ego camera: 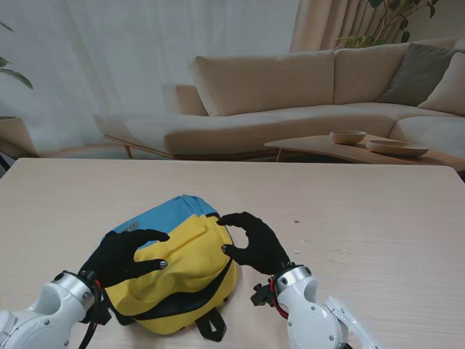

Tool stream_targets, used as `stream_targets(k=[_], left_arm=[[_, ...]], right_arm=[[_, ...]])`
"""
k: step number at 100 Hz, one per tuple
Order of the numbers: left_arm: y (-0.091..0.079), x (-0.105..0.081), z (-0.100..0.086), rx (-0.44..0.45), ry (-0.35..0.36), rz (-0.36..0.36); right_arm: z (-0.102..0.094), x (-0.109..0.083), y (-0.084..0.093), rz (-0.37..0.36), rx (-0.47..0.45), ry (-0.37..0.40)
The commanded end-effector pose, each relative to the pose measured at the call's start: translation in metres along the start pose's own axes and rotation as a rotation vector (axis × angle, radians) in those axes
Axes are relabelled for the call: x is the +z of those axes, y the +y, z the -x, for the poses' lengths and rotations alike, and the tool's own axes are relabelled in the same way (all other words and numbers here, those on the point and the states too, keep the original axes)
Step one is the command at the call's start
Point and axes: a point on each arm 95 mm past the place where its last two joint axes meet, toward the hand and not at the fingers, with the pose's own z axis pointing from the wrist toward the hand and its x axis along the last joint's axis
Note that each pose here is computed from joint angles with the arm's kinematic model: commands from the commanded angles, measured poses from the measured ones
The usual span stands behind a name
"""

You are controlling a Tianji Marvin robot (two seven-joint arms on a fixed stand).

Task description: Pack books into the school bag then zip close the school bag

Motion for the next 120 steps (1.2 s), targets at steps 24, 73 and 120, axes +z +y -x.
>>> stream_targets(k=[24, 73, 120], left_arm=[[-0.002, -0.018, 0.021, 0.039, -0.066, -0.012], [-0.001, -0.036, 0.030, 0.057, -0.108, -0.051], [0.005, -0.041, 0.026, 0.062, -0.107, -0.041]], right_arm=[[-0.007, -0.002, -0.019, -0.175, -0.132, 0.085], [-0.027, -0.003, -0.064, -0.402, -0.351, 0.177], [-0.018, 0.016, -0.115, -0.615, -0.551, 0.100]])
